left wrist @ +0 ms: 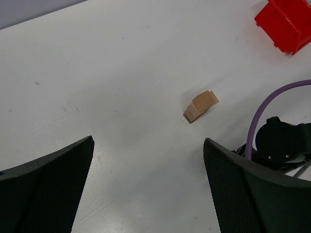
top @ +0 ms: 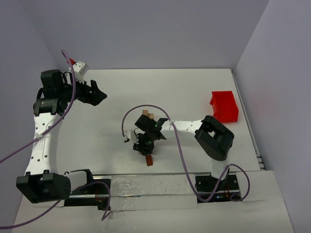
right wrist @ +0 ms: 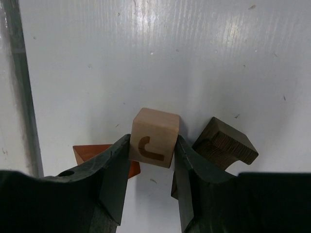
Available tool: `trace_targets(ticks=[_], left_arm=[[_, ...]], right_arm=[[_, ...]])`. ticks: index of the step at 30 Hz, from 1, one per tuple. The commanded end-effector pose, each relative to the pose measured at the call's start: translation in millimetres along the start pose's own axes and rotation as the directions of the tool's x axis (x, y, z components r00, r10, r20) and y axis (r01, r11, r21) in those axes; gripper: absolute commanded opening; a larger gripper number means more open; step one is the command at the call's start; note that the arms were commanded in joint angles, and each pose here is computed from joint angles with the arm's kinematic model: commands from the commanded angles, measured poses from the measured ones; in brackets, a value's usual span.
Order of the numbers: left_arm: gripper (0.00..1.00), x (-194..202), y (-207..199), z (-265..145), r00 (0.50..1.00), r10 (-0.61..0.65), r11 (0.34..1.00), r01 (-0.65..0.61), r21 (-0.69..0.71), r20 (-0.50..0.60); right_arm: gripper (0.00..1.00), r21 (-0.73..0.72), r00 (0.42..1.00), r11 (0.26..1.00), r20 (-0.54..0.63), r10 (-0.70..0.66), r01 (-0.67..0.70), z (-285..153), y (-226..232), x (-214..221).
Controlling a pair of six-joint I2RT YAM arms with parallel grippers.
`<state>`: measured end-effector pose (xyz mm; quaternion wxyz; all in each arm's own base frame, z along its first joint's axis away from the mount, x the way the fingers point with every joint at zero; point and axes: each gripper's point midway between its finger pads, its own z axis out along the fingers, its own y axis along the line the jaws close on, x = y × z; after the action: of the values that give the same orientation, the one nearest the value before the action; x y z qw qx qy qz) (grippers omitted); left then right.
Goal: Build the wood block tower
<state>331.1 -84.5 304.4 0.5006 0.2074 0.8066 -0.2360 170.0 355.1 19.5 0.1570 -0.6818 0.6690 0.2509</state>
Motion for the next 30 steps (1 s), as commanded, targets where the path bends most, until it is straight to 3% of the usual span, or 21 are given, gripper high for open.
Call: trace_targets(ticks=[1, 10, 17, 24, 30], left_arm=[[0.99, -5, -1, 0, 1.000, 0.013, 1.000, -0.014, 0.012, 0.021], [0.99, -4, -2, 0, 1.000, 0.014, 1.000, -0.014, 0.016, 0.020], [0.99, 0, -11, 3, 1.000, 0.018, 0.995, -0.016, 0.102, -0.015], [0.99, 0, -15, 17, 0.999, 0.002, 0.979, 0.006, 0.205, -0.036], [0.97, -3, -4, 31, 0.999, -0.004, 0.975, 0.015, 0.222, -0.050]], right_arm=[[0.43, 0.039, 0.996, 0.998, 0.075, -0.041, 0.038, -14, -1, -24], [0.33, 0.072, 0.989, 0.995, 0.130, -0.073, 0.064, -42, 0, -47], [0.25, 0.101, 0.959, 0.991, 0.262, -0.109, 0.085, -151, -17, -73], [0.24, 0.211, 0.981, 0.973, 0.146, -0.127, 0.094, -217, -73, -14], [0.22, 0.215, 0.990, 0.975, 0.110, -0.087, 0.061, -227, -116, 5]])
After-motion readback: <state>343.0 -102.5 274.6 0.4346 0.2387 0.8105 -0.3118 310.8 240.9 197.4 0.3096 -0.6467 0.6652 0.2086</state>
